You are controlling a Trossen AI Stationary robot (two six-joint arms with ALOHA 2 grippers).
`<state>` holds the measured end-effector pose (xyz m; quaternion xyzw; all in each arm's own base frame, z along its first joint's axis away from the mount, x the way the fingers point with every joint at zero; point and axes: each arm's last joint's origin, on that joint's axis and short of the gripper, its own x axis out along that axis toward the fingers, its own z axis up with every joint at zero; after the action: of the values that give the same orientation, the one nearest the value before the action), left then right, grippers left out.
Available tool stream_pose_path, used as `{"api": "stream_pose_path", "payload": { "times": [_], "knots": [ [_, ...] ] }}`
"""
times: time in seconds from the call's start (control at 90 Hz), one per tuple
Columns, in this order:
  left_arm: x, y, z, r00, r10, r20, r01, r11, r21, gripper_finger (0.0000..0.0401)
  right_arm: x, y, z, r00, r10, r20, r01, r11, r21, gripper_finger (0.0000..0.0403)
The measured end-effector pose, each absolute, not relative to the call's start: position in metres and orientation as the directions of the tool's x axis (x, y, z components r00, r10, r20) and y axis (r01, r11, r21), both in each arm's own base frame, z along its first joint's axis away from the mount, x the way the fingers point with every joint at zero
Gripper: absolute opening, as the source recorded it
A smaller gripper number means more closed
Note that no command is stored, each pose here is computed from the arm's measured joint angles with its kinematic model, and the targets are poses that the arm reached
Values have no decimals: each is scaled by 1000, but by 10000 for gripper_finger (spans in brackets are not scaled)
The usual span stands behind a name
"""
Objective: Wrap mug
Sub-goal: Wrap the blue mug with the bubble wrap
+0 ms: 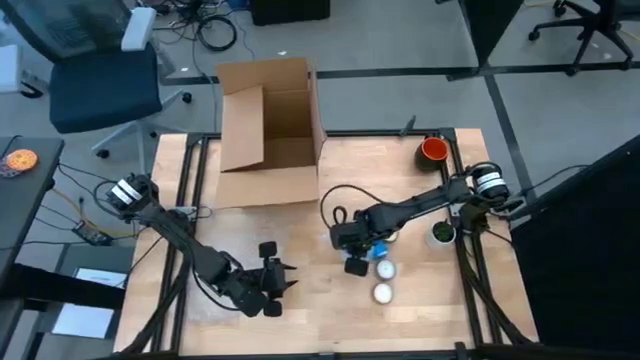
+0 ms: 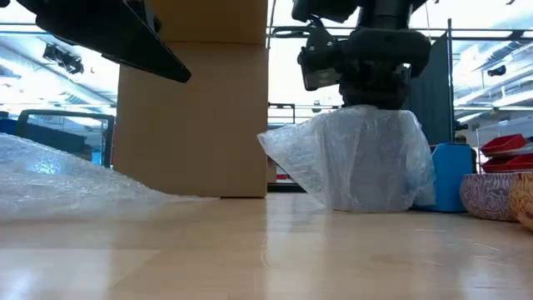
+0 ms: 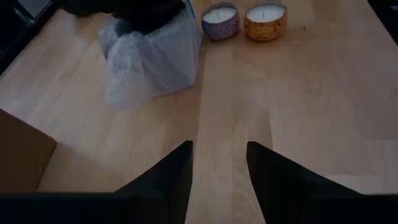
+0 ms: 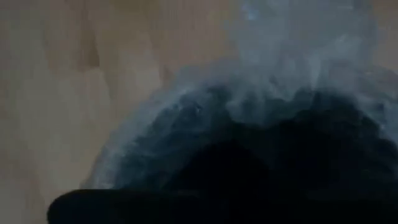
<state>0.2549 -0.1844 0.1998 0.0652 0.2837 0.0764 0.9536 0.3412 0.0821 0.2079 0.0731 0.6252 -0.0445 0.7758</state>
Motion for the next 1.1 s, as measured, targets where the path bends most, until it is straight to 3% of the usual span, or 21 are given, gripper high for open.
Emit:
{"api": "stream_pose_path", "payload": {
  "times": [0.189,0.611,0.811,1.1],
  "knots": [
    [255,-184,200,828,182,-531,-109,980,166,136,335,84,247,223,-48,-974,145,989,-16,0],
    [255,-184,200,828,183,-530,-109,980,166,136,337,80,194,220,68,-973,155,982,104,0],
    [255,-184,200,828,182,-531,-109,980,167,136,346,83,196,321,84,-943,141,981,135,0],
    [255,-184,200,828,182,-531,-109,980,166,136,343,79,196,291,68,-954,146,983,115,2]
  ]
}}
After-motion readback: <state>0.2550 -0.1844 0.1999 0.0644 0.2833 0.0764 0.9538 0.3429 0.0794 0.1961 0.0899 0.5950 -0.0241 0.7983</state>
